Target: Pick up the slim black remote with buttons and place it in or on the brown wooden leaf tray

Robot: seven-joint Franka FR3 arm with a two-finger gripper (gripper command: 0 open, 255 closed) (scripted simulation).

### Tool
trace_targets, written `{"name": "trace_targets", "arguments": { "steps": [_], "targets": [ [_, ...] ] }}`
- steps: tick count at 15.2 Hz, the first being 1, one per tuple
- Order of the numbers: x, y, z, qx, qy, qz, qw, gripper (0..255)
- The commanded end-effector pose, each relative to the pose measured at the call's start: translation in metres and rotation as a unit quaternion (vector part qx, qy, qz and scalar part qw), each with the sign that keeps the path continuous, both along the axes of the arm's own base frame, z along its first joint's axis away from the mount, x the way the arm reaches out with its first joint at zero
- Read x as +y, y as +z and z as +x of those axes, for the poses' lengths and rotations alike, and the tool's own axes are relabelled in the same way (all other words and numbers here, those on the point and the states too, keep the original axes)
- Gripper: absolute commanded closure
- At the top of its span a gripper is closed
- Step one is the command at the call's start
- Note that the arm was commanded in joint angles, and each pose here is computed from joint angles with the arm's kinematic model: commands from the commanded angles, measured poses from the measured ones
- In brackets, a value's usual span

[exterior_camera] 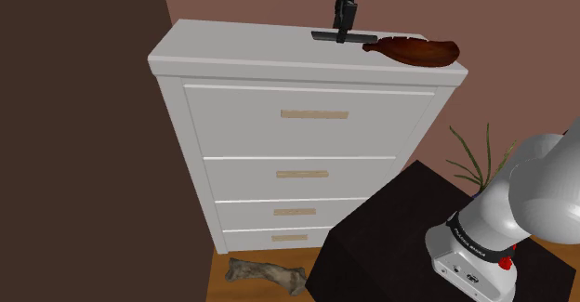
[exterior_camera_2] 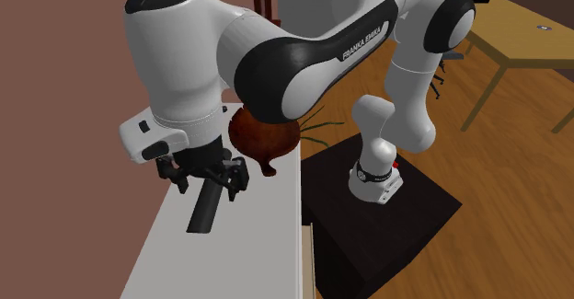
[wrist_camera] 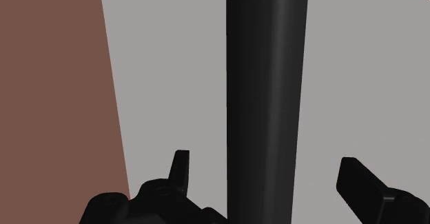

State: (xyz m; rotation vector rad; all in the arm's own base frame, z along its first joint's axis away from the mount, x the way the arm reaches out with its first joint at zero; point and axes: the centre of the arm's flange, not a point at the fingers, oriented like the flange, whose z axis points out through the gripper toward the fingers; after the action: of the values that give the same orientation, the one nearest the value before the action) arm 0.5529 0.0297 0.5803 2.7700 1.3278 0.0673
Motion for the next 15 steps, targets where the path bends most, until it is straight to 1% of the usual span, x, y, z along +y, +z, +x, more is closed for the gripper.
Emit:
{"name": "trace_targets", "arguments": {
  "steps": [1, 2, 11, 15],
  "targets": [
    [0.000, 0.000, 0.000, 0.000, 0.000, 0.000, 1.0000, 0],
    [0.000, 0.000, 0.000, 0.000, 0.000, 0.000, 1.0000, 255],
    [0.000, 0.000, 0.000, 0.000, 0.000, 0.000, 1.0000, 255],
    [0.000, 0.021, 0.000, 0.000, 0.000, 0.000, 1.0000, 255]
  ]
}}
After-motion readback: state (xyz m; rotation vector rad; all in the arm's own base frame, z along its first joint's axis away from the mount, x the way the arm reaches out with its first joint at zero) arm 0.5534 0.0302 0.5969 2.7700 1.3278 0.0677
